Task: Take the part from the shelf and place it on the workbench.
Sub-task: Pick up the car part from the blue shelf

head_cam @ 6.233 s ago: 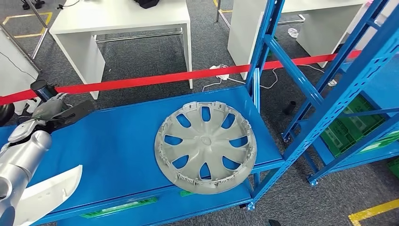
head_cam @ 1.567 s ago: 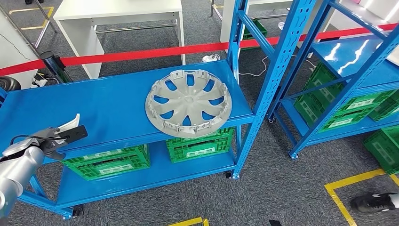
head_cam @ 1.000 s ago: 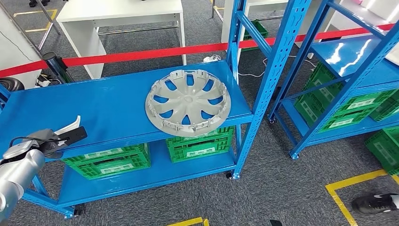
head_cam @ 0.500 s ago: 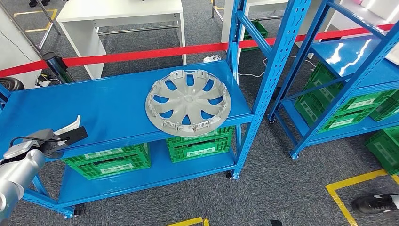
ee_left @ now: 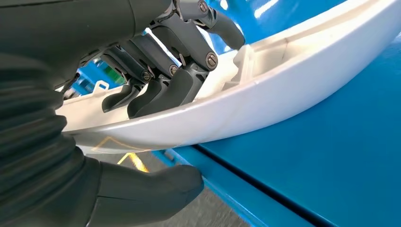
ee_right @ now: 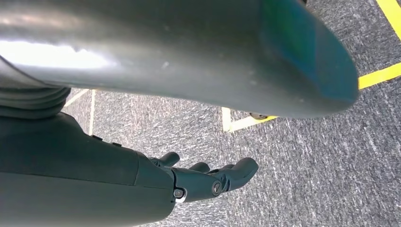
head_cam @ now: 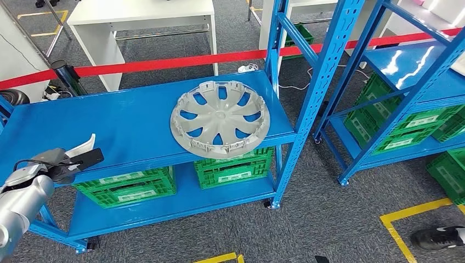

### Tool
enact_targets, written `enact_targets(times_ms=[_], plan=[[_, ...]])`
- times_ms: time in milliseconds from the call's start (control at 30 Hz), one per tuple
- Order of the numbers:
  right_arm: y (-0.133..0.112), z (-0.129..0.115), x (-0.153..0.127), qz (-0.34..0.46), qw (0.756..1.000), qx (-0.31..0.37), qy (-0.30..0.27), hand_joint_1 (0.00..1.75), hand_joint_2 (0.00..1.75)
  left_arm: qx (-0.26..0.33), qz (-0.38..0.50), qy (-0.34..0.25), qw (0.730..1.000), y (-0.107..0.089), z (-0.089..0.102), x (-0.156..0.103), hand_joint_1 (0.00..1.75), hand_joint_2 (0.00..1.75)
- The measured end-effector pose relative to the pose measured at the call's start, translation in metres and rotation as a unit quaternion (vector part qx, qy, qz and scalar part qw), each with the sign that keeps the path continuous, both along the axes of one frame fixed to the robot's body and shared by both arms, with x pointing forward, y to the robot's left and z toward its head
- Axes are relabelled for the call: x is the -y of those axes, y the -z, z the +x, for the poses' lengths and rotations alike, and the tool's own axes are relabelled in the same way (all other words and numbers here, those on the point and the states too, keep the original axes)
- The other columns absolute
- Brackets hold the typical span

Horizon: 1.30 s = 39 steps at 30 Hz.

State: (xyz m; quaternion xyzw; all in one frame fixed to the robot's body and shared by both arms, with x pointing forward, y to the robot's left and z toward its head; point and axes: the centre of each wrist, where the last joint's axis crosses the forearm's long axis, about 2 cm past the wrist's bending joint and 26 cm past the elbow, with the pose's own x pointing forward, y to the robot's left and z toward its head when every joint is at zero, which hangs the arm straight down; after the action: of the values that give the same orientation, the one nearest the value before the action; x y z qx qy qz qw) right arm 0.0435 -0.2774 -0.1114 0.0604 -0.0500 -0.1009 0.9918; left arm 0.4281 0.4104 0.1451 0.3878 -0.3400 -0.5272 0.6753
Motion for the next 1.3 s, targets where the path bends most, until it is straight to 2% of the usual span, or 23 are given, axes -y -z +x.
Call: enact_targets(times_ms=[100, 200, 300, 567, 967, 1100, 1300], plan=[[0.0, 0.0, 0.0, -0.002, 1.0, 0.0, 0.002, 0.0, 0.0, 0.058, -0.008, 0.026, 0.998, 0.01, -0.005, 0.009, 1.75, 1.75], [0.0, 0.002, 0.001, -0.004, 1.0, 0.003, 0.003, 0.0, 0.0, 0.125, -0.079, 0.052, 0.988, 0.01, -0.002, 0.024, 1.75, 1.75], [-0.001, 0.006, 0.001, -0.005, 1.0, 0.006, 0.005, 0.0, 0.0, 0.18, -0.145, 0.078, 0.97, -0.003, 0.009, 0.041, 1.75, 1.75], [0.0, 0.003, 0.001, -0.005, 1.0, 0.011, 0.015, 0.0, 0.0, 0.292, -0.244, 0.153, 0.912, -0.046, 0.033, 0.094, 1.75, 1.75], [0.0, 0.002, 0.002, -0.006, 1.0, 0.009, 0.019, 0.0, 0.0, 0.35, -0.29, 0.18, 0.872, -0.069, 0.039, 0.118, 1.75, 1.75], [0.0, 0.001, 0.002, -0.006, 1.0, 0.008, 0.02, 0.0, 0.0, 0.349, -0.29, 0.169, 0.875, -0.07, 0.039, 0.12, 1.75, 1.75], [0.0, 0.001, 0.002, -0.006, 1.0, 0.007, 0.022, 0.0, 0.0, 0.322, -0.261, 0.15, 0.898, -0.066, 0.038, 0.124, 1.75, 1.75]])
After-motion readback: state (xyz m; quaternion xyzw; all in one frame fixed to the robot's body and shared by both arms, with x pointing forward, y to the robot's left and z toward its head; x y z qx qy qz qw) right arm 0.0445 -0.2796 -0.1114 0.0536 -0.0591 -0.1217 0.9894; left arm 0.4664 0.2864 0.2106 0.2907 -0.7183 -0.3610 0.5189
